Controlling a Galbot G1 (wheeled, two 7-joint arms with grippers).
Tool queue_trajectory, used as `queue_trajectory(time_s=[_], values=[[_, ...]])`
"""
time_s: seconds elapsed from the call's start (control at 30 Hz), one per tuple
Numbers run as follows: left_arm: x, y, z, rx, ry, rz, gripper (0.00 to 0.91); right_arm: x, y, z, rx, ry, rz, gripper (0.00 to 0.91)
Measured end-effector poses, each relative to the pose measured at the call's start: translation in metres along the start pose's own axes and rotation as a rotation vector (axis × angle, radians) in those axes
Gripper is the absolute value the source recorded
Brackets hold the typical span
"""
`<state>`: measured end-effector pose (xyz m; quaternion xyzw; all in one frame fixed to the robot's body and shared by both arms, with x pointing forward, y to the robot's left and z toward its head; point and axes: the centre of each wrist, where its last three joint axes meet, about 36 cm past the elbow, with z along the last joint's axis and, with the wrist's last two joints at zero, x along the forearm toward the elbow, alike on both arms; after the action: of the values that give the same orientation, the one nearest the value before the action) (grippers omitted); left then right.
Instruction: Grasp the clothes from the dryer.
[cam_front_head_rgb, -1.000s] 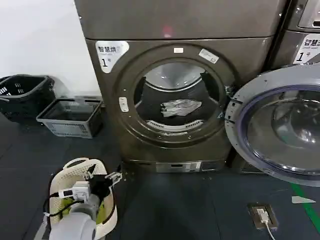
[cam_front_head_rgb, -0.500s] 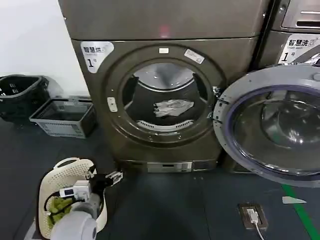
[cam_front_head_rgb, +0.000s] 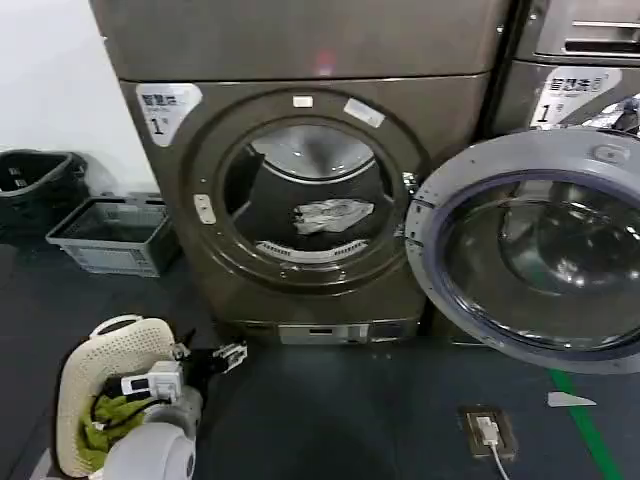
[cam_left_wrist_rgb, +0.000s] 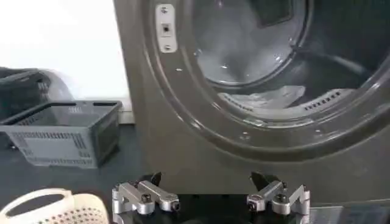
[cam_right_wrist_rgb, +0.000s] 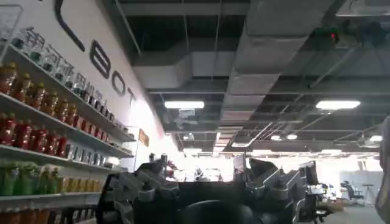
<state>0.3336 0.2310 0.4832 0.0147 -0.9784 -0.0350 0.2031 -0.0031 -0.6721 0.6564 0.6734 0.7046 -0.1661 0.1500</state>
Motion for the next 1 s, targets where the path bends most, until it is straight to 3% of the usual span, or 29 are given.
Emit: queue_trajectory(time_s=[1.0], values=[[0.0042, -0.0027, -0.0024, -0.003, -0.010, 0.007, 0.907, 0.0042, -0.0046, 0.0068, 0.006, -0.001, 0.009, 0.907]])
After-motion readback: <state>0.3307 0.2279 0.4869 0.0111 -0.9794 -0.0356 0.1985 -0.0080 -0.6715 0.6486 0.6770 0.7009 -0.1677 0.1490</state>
